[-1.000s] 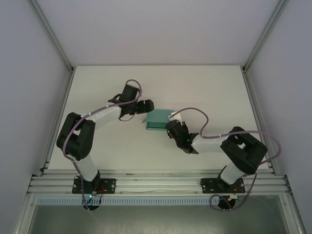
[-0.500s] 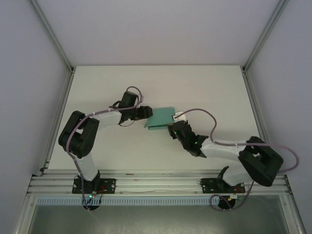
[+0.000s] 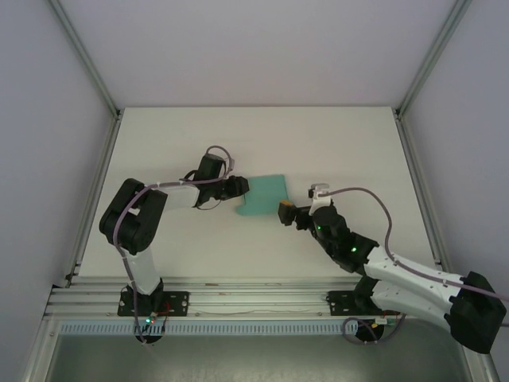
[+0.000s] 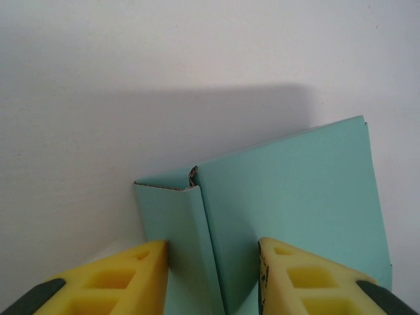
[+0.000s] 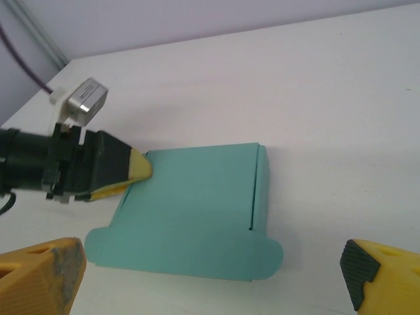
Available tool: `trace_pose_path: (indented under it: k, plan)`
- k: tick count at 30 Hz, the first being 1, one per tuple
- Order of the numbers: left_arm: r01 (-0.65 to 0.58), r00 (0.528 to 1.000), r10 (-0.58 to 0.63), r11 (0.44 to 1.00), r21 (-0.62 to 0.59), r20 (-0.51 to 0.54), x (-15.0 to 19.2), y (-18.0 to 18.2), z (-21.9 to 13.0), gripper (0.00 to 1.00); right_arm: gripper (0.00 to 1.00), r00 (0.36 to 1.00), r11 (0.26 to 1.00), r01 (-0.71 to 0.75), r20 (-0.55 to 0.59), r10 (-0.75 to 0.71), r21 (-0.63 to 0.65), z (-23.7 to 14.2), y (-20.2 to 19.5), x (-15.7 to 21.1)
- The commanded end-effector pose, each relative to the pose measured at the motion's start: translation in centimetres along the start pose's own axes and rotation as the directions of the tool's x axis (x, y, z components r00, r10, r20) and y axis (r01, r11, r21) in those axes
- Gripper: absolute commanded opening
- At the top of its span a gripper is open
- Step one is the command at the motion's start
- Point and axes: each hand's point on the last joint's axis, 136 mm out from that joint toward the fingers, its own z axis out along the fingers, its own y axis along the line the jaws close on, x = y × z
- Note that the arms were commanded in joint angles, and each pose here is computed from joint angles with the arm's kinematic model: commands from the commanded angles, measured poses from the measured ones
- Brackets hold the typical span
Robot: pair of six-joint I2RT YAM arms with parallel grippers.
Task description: Assemble paper box
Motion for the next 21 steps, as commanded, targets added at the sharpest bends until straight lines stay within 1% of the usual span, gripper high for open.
trace_pose_path:
  k: [1,4,6,8,10,11,13,16,18,21]
  plan:
    - [0.076,0.995,-0.079,0.996,-0.045,-0.061,2.3,2.9,0.8,0.35,1.00,0.991,0.990,-0.119,-0.052,0.123,0.072,0.5,-1.4,-0.7]
    - [0.096,0.993,-0.098,0.995,-0.031,-0.059,2.5,3.4,0.6,0.33,1.00,0.971,0.978,-0.192,-0.132,0.202,0.079,1.9,-2.2,-0.4]
    - [0.112,0.992,-0.112,0.994,-0.005,-0.055,2.6,3.5,0.4,0.32,1.00,0.953,0.971,-0.225,-0.190,0.236,0.078,3.1,-2.6,0.1]
    - [0.126,0.991,-0.125,0.992,0.026,-0.053,2.6,3.6,0.2,0.28,1.00,0.936,0.967,-0.244,-0.240,0.256,0.076,4.2,-2.8,0.7]
    - [0.136,0.990,-0.133,0.990,0.043,-0.051,2.7,3.8,-0.1,0.27,1.00,0.916,0.957,-0.279,-0.276,0.289,0.078,5.5,-3.1,1.3]
    - [0.129,0.991,-0.127,0.990,0.051,-0.049,2.7,3.7,-0.2,0.26,1.00,0.907,0.953,-0.292,-0.294,0.301,0.075,6.2,-3.1,1.5]
    - [0.115,0.993,-0.112,0.991,0.064,-0.046,2.9,3.7,-0.3,0.19,1.00,0.873,0.932,-0.351,-0.329,0.360,0.089,7.6,-3.4,2.2]
    - [0.118,0.993,-0.115,0.990,0.072,-0.039,3.0,4.2,-0.5,0.16,1.00,0.818,0.893,-0.450,-0.388,0.423,0.026,9.8,-2.4,2.9]
    - [0.133,0.991,-0.130,0.987,0.095,-0.038,3.1,4.4,-0.6,0.14,0.99,0.801,0.874,-0.484,-0.422,0.425,-0.038,11.0,-1.2,3.1]
    - [0.165,0.986,-0.161,0.980,0.113,-0.042,3.1,4.8,-0.7,0.14,0.98,0.776,0.849,-0.523,-0.452,0.440,-0.071,12.4,-0.2,3.3]
